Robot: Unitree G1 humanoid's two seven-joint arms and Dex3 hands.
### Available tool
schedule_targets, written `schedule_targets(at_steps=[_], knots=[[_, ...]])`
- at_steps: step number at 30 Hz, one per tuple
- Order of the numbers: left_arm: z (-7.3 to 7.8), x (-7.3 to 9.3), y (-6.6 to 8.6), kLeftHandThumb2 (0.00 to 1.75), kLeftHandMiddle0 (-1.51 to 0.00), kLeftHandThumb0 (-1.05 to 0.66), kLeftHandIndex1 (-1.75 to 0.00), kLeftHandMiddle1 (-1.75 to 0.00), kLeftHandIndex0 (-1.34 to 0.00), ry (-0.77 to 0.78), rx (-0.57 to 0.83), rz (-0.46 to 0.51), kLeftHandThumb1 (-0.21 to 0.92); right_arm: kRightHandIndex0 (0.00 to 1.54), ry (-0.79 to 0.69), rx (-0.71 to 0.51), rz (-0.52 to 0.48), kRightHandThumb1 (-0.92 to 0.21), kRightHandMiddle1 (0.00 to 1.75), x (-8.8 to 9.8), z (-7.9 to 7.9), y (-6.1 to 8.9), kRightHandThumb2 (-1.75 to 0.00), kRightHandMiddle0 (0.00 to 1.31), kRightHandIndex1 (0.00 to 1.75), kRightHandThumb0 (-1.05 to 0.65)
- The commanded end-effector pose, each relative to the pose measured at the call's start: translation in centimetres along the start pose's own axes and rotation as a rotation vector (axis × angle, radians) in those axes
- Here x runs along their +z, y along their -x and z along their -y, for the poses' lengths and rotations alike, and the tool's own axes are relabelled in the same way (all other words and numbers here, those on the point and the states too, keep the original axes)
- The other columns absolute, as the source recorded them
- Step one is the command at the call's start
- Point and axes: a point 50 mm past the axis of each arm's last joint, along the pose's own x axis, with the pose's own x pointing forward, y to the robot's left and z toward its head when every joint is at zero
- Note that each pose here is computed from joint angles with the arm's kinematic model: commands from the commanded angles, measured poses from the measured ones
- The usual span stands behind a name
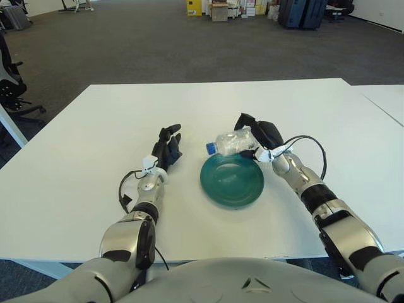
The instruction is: Put the bottle into the plate.
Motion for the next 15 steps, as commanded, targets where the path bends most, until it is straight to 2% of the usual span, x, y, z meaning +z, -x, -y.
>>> schedule_targets(at_steps=[1, 7, 15], knots=[[0.0, -2.6, 1.6, 0.91, -0.39, -0.92, -1.03, -0.01, -0.01, 0.022, 0.001, -0.139, 0.92, 0.9, 0.016, -0.019, 0.069, 0.03, 1.75, 0.9, 1.3, -0.3, -1.68, 0.64, 1.65, 0.0], [0.0, -2.6, 1.7, 0.91, -0.38, -0.92, -1.02, -0.01, 0.0, 0.009, -0.001, -0.143, 0.92, 0.9, 0.026, 0.025, 0.097, 0.04, 1.75, 1.2, 1.4, 0.3, -1.69, 0.65, 1.65, 0.0], [-0.1, -2.7, 1.7, 0.92, -0.36, -0.92, -1.0, 0.0, 0.0, 0.005, -0.004, -0.151, 0.92, 0.92, 0.024, 0.176, 0.098, 0.06, 1.75, 1.4, 1.7, 0.9, -1.71, 0.67, 1.64, 0.0]])
